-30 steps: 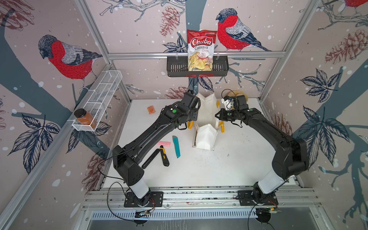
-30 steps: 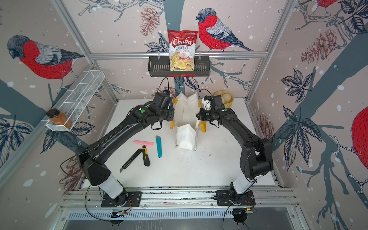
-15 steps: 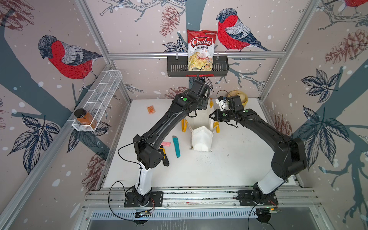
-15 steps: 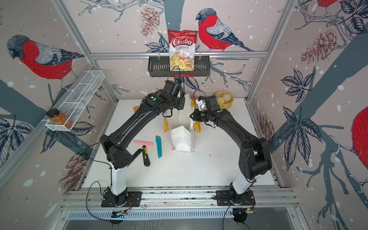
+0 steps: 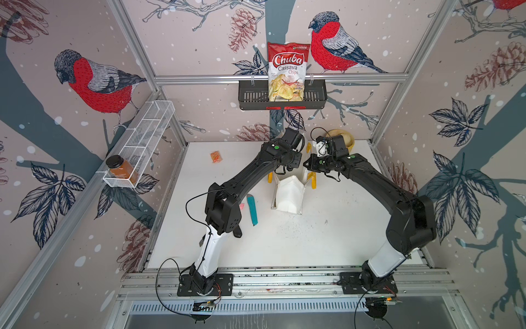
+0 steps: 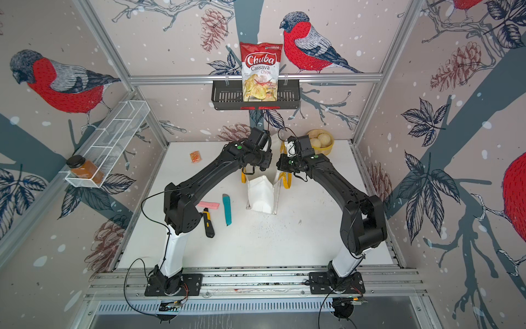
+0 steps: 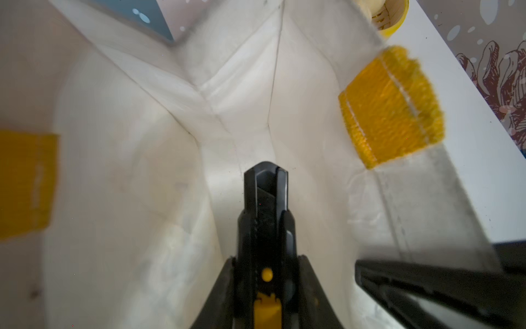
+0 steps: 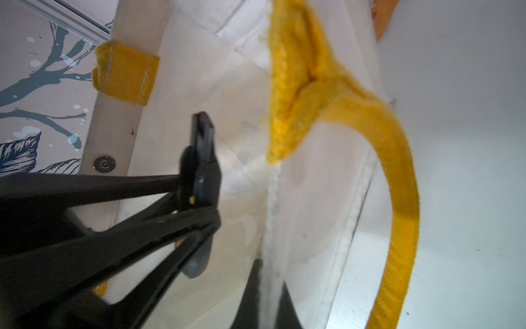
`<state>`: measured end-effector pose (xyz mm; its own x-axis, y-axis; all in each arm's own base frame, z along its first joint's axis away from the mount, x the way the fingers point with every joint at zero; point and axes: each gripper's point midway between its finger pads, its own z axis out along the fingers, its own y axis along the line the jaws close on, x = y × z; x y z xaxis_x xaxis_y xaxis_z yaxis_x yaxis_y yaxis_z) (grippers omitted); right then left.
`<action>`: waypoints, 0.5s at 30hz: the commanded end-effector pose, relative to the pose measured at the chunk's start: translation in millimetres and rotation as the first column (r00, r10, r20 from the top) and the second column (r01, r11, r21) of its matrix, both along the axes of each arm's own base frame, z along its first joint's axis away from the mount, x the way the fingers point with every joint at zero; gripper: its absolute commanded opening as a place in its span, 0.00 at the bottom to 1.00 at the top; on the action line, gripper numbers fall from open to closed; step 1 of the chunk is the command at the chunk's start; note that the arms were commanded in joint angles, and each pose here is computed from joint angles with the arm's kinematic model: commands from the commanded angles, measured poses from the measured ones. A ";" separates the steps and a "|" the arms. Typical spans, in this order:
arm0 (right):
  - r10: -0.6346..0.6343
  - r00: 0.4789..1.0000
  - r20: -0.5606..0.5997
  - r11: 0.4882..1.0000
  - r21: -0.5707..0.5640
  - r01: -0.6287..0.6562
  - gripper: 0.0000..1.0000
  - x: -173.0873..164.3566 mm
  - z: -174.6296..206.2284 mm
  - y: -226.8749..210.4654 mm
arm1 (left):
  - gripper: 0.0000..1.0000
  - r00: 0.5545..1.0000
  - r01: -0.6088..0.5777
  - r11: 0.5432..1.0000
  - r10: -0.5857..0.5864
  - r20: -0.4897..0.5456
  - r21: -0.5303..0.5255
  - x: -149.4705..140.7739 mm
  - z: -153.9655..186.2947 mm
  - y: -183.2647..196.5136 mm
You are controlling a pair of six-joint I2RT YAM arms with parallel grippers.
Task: Place the art knife into the pouch
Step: Place the utility knife in the pouch.
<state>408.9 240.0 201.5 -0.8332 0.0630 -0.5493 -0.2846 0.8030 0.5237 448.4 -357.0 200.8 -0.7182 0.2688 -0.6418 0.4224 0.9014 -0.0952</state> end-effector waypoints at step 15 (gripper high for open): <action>0.033 0.999 0.014 0.999 0.025 -0.034 0.00 6.8 -7.7 7.5 | 0.23 0.976 0.146 0.989 -0.141 -0.164 0.019 0.0 -75.4 -29.6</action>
<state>413.7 243.2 189.9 -0.8397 0.0580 -0.5399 -0.2914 0.7909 0.5382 454.8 -384.6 133.1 -0.7646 0.3577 -0.5362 0.4973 0.8565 -0.1378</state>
